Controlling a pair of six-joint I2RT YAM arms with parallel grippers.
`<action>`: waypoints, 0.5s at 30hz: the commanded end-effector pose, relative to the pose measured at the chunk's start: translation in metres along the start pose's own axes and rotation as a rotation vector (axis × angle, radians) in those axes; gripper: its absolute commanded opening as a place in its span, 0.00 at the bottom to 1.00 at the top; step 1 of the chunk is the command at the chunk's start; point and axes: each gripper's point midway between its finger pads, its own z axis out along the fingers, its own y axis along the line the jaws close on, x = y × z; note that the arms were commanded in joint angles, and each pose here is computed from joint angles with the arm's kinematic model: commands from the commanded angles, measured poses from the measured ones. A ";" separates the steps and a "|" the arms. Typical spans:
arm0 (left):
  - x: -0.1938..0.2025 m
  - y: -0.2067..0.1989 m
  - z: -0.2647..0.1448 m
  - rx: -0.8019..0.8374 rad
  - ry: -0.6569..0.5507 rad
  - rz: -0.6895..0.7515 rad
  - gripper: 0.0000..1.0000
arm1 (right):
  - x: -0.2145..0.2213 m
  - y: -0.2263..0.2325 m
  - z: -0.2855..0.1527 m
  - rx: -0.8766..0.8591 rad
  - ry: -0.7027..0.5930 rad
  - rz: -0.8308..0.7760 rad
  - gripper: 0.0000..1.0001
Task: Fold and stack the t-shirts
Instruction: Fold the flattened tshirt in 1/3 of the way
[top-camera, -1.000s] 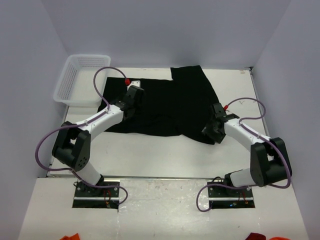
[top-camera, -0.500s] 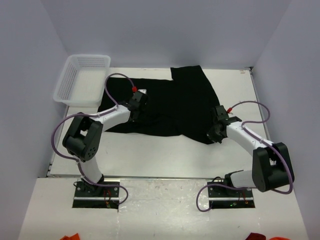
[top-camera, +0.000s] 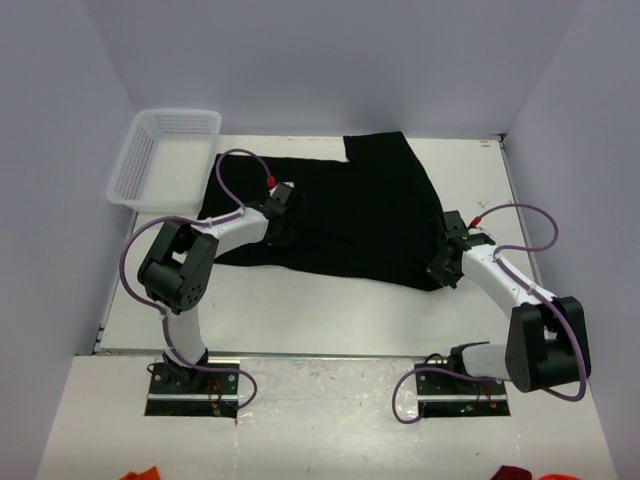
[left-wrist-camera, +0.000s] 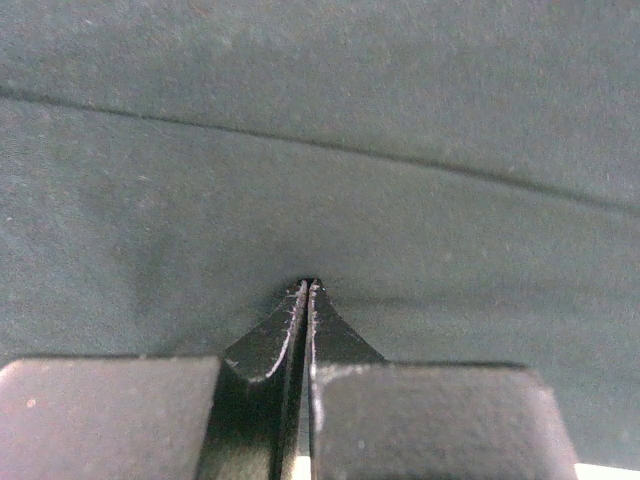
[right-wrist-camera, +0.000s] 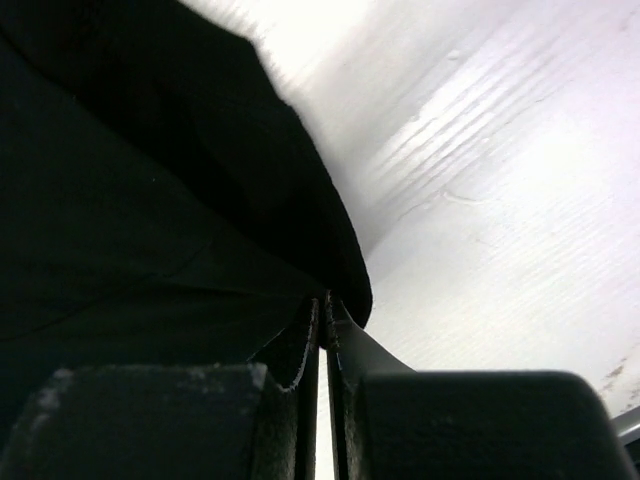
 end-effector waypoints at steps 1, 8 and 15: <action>0.025 0.015 0.017 -0.090 0.076 -0.004 0.00 | -0.021 -0.023 -0.007 0.086 -0.072 0.023 0.00; 0.035 0.022 0.020 -0.110 0.097 -0.006 0.00 | -0.031 -0.037 -0.009 0.117 -0.083 0.100 0.00; 0.035 0.019 0.020 -0.092 0.104 0.018 0.00 | -0.032 -0.033 -0.004 0.116 -0.032 0.053 0.05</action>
